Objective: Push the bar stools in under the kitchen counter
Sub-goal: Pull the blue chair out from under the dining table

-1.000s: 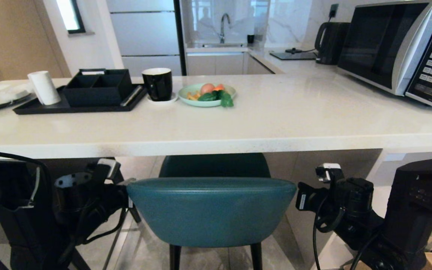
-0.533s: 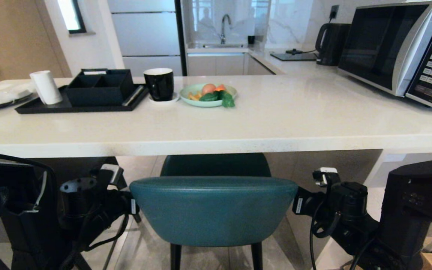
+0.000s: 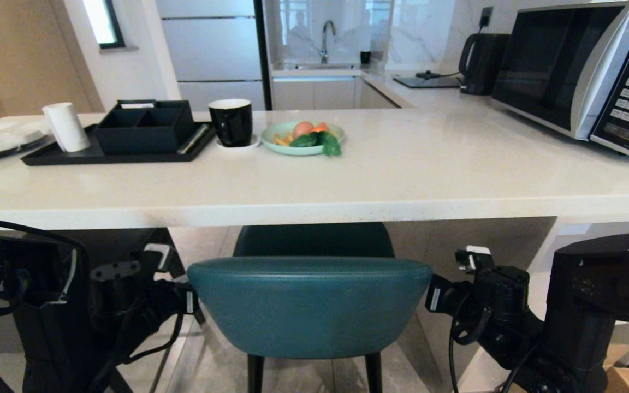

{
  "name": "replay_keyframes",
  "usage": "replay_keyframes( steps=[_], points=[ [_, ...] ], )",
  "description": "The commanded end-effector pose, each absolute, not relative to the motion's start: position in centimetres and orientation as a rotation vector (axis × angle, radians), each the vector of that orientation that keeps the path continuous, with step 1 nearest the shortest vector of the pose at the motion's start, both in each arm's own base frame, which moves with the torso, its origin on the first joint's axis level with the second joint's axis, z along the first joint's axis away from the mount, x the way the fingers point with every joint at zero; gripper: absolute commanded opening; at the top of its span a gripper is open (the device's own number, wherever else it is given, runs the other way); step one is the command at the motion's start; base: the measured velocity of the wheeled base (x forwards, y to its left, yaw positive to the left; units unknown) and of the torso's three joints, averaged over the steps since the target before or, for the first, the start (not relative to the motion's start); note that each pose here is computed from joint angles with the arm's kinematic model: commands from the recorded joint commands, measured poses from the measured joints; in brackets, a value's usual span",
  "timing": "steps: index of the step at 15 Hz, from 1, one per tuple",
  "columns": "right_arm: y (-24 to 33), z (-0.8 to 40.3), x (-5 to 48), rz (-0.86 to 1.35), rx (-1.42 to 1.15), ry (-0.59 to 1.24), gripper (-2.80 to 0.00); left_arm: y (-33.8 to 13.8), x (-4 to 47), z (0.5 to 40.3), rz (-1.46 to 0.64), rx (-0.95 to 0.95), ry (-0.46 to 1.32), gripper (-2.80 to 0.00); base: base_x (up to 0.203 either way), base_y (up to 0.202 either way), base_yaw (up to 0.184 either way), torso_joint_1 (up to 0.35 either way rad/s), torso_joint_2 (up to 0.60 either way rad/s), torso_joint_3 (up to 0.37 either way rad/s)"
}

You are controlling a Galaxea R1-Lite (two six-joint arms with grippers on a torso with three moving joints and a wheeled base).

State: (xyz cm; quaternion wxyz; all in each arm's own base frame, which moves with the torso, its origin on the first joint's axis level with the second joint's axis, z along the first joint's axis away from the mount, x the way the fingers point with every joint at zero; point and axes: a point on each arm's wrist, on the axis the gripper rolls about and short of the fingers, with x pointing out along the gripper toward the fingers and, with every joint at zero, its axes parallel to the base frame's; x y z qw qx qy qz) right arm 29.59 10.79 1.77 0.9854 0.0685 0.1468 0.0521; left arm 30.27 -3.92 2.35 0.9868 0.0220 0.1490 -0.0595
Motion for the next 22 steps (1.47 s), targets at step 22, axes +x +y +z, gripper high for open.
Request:
replay_keyframes(
  steps=[22],
  points=[
    [13.2,2.4,37.4,0.093,0.209,0.065,-2.8,-7.5,38.0,3.4,-0.116,-0.001,0.045,-2.8,0.0,0.0,0.0,0.0,0.0,0.0]
  ],
)
